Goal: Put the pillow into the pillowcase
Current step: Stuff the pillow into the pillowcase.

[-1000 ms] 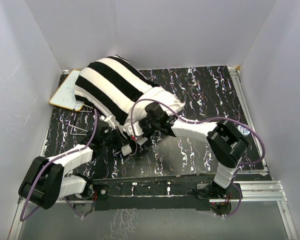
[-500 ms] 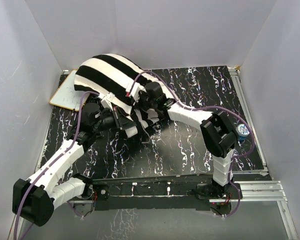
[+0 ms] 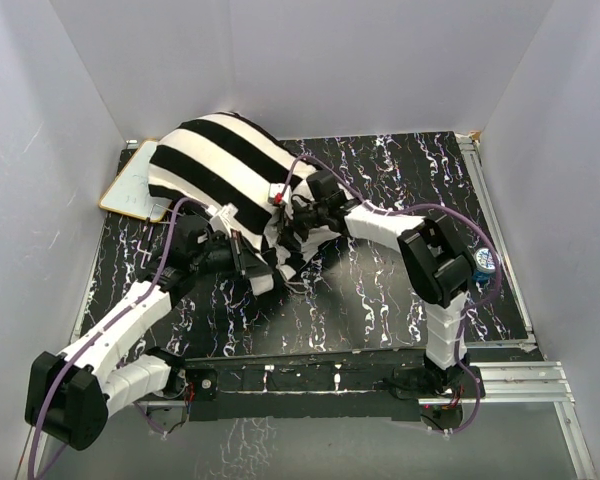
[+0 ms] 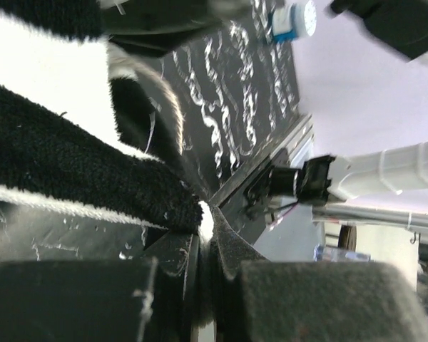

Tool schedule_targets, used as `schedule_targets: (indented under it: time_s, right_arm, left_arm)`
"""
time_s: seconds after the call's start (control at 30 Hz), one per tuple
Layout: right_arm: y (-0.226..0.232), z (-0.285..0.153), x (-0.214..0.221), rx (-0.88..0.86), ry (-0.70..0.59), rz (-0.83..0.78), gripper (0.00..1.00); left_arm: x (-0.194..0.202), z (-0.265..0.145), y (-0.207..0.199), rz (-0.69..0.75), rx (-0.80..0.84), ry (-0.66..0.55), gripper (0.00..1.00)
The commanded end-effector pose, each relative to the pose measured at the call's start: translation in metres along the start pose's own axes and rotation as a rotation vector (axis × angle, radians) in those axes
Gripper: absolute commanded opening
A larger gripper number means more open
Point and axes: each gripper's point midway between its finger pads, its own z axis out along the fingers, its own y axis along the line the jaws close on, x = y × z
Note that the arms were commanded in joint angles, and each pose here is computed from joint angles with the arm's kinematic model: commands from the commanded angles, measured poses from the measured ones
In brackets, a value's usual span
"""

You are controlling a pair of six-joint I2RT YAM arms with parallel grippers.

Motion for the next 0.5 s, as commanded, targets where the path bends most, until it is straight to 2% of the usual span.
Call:
schedule_targets:
  time_s: [0.0,0.13,0.23,0.33,0.47]
  right_arm:
    - [0.034,-0.036,0.006,-0.132,0.027,-0.058,0.70]
    - [0.047,-0.088,-0.049,-0.102,-0.023,-0.260,0.83]
    - [0.057,-0.118,-0.077,-0.066,-0.037,-0.422,0.88]
    - [0.053,-0.132,-0.080,-0.041,0.023,-0.539,0.91]
    - [0.041,-0.124,-0.057,-0.050,0.094,-0.676,0.91]
  left_arm:
    - [0.059,-0.011,-0.020,0.042,0.171,0.258,0.00]
    - [0.075,-0.014,0.002,0.020,0.084,0.299,0.00]
    - [0.082,-0.017,0.014,0.011,0.014,0.334,0.00]
    - [0.087,-0.020,0.021,-0.003,-0.025,0.374,0.00]
    - [0.085,-0.019,0.018,-0.001,-0.021,0.376,0.00]
